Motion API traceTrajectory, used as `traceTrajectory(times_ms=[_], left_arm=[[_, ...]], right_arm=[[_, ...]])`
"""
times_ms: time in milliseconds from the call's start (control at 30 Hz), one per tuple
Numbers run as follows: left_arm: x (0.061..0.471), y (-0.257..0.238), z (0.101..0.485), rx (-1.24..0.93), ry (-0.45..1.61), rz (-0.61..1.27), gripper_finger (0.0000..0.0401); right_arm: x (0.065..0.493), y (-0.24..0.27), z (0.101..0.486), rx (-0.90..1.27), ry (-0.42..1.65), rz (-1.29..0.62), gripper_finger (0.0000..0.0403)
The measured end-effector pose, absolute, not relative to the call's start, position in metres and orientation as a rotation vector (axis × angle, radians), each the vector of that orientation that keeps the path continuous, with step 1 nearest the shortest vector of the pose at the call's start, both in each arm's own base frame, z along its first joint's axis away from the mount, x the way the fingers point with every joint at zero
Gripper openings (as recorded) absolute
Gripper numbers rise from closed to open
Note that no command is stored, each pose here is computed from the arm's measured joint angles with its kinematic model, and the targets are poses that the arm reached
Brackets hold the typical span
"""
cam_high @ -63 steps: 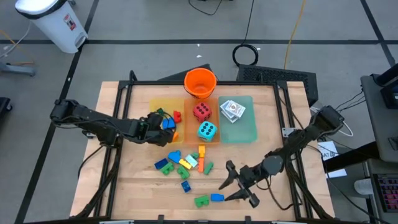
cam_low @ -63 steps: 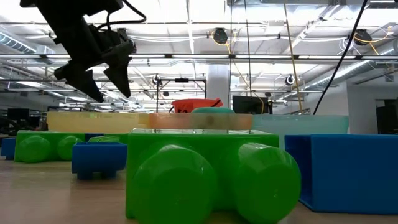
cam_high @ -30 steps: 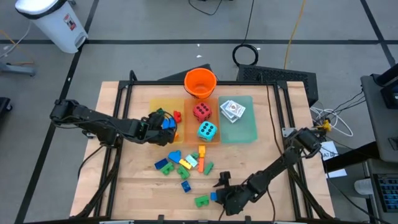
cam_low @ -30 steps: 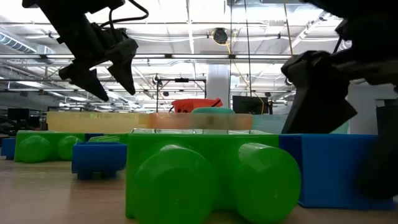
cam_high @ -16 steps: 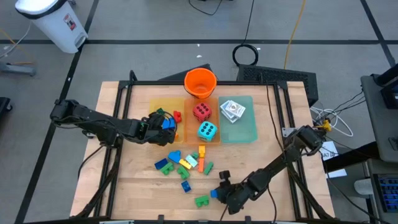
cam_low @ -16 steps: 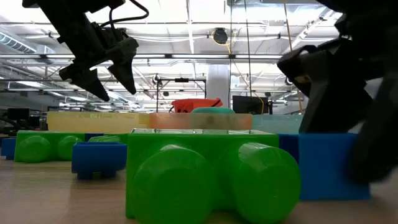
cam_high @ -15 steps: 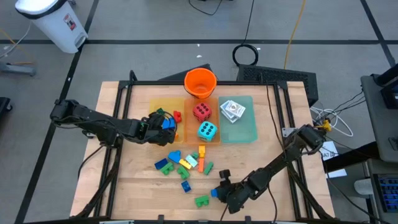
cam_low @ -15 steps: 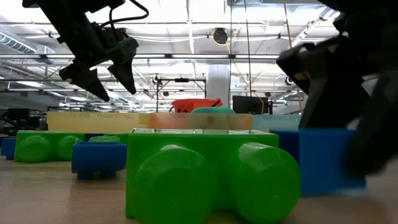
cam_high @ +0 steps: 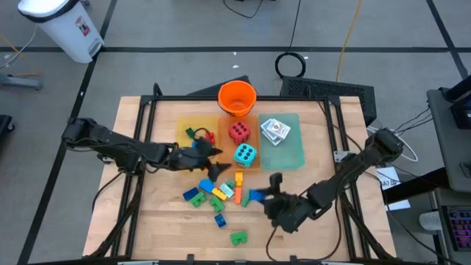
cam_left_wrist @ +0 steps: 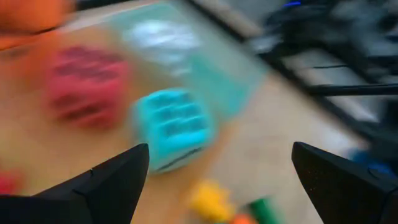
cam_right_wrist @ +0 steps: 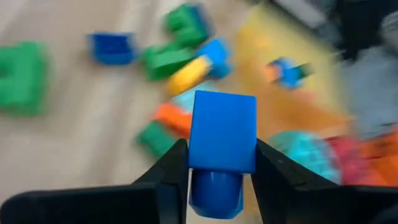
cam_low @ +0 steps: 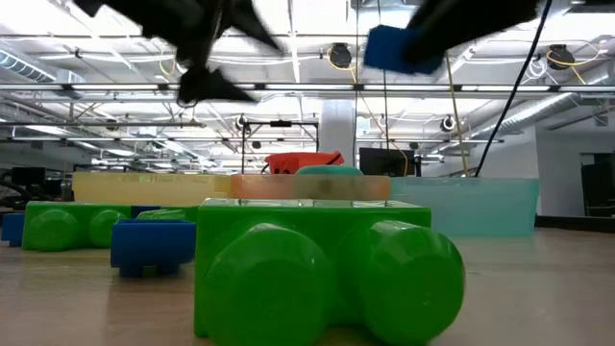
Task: Pick & Place Toys
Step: Put the bottom blue game piece into the yellow bin
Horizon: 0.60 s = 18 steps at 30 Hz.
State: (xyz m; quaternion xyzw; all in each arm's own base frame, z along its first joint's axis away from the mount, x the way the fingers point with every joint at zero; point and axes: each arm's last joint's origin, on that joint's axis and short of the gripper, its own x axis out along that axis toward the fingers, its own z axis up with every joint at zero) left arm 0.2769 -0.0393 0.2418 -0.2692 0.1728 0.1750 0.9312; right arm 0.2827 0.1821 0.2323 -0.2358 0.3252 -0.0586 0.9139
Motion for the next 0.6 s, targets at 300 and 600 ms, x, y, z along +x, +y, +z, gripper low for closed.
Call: traceTrajectory(times_ms=[300, 600], left_arm=[[0.311, -0.054, 0.241, -0.554, 0.167, -0.016, 0.0399], [0.322, -0.049, 0.220, -0.605, 0.214, 0.035, 0.0399]], right_arm=[[0.306, 0.146, 0.246, -0.654, 0.617, -0.284, 0.0094], [0.328, 0.124, 0.261, -0.691, 0.510, -0.313, 0.0094]])
